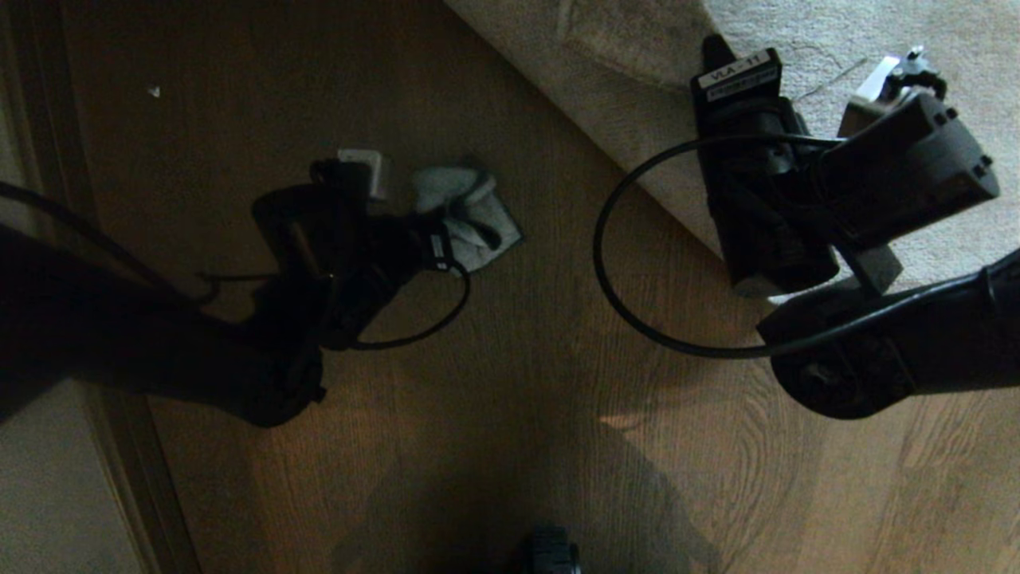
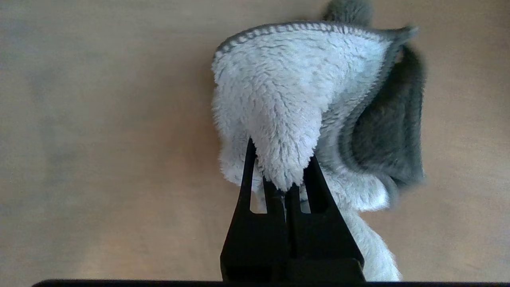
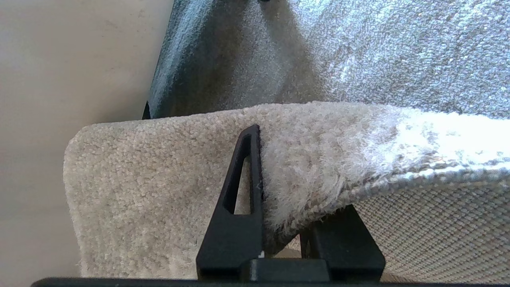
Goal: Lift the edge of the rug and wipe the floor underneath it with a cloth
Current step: Wipe the floor under the carpet with a rag
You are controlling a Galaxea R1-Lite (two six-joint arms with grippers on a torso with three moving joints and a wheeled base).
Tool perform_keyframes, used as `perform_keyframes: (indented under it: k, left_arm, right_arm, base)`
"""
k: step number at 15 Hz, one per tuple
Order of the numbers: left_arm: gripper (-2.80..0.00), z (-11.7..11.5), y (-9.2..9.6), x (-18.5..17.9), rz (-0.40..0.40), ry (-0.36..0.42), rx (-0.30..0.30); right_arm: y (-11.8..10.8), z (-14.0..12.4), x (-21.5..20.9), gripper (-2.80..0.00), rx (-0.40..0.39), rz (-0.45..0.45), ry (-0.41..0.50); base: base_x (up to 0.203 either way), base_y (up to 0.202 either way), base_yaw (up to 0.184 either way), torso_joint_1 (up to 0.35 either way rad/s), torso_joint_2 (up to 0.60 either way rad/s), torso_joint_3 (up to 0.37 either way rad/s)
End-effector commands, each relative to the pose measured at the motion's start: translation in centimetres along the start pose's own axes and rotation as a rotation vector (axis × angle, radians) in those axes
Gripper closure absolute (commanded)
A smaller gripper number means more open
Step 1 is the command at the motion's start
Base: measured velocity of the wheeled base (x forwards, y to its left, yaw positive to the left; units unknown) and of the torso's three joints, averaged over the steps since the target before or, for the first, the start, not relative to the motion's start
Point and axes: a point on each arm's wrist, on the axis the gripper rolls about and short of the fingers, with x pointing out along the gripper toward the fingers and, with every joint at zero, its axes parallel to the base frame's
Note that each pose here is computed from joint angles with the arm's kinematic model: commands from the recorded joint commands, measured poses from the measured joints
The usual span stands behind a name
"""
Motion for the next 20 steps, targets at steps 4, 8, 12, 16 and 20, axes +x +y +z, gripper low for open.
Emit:
perform_keyframes:
  k: [4,8,12,16,20]
  left_arm:
    - [0.0,2.2,2.1,-2.0,0.057,-0.038,0.008]
    - [0.0,1.1,-0.5,-7.3,-0.037,0.068,0.005]
    - [0.0,0.5,-5.5,-11.5,-0.239,0.127,-0.011]
    - [0.0,-0.8,-6.5,-11.0,-0.265,0.168,-0.005]
    - [0.0,-1.3,-7.5,-8.4,-0.264,0.149,-0.011]
  right_arm:
    - [0.4,0.4,0.0,0.0,0.028,0.035,-0.026]
    - [0.4,0.4,0.0,0.0,0.029,0.04,-0.024]
    - [0.4,0.4,0.0,0.0,0.027,0.04,-0.024]
    - [0.4,0.4,-0.1,0.0,0.026,0.039,-0.023]
    - [0.3,0.3,0.0,0.0,0.025,0.038,-0.023]
  base:
    - [0.0,0.0,0.0,0.0,0.0,0.0]
    - [0.0,0.0,0.0,0.0,0.0,0.0]
    - [0.0,0.0,0.0,0.0,0.0,0.0]
    - [0.0,0.0,0.0,0.0,0.0,0.0]
    - [0.0,0.0,0.0,0.0,0.0,0.0]
